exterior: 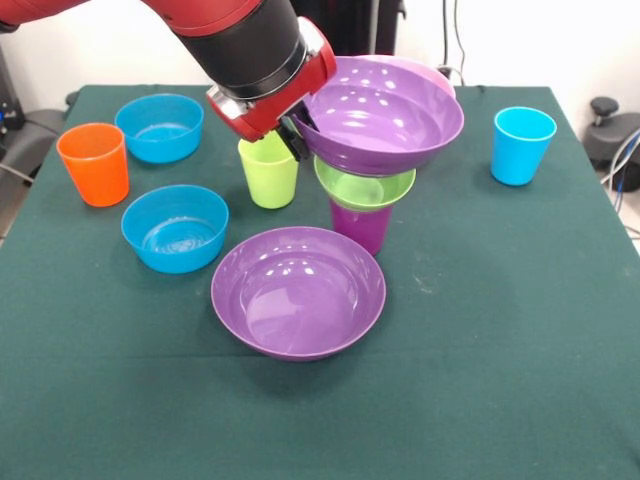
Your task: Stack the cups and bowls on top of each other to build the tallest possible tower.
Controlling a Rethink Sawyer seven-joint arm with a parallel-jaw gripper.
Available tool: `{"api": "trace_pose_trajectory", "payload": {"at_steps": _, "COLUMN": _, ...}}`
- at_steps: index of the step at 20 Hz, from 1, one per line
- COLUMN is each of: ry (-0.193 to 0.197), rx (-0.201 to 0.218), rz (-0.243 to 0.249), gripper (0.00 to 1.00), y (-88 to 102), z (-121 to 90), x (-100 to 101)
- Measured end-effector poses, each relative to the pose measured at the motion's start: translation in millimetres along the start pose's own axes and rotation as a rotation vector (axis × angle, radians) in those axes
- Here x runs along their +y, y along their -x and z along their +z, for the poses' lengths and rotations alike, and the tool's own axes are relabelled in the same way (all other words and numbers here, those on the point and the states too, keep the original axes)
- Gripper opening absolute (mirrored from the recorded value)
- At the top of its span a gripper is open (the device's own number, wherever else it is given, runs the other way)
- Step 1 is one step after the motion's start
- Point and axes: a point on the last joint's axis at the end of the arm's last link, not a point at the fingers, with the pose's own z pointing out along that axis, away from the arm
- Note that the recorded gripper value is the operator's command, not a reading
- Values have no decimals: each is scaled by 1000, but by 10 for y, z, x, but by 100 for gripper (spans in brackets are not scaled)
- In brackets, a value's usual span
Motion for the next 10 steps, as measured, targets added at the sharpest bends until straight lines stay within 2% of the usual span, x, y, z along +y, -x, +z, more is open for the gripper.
{"api": "trace_pose_trajectory", "payload": {"at_steps": 10, "ry": 9, "rx": -7, "rz": 0, "gripper": 0, "y": -53, "z": -22, "x": -18}}
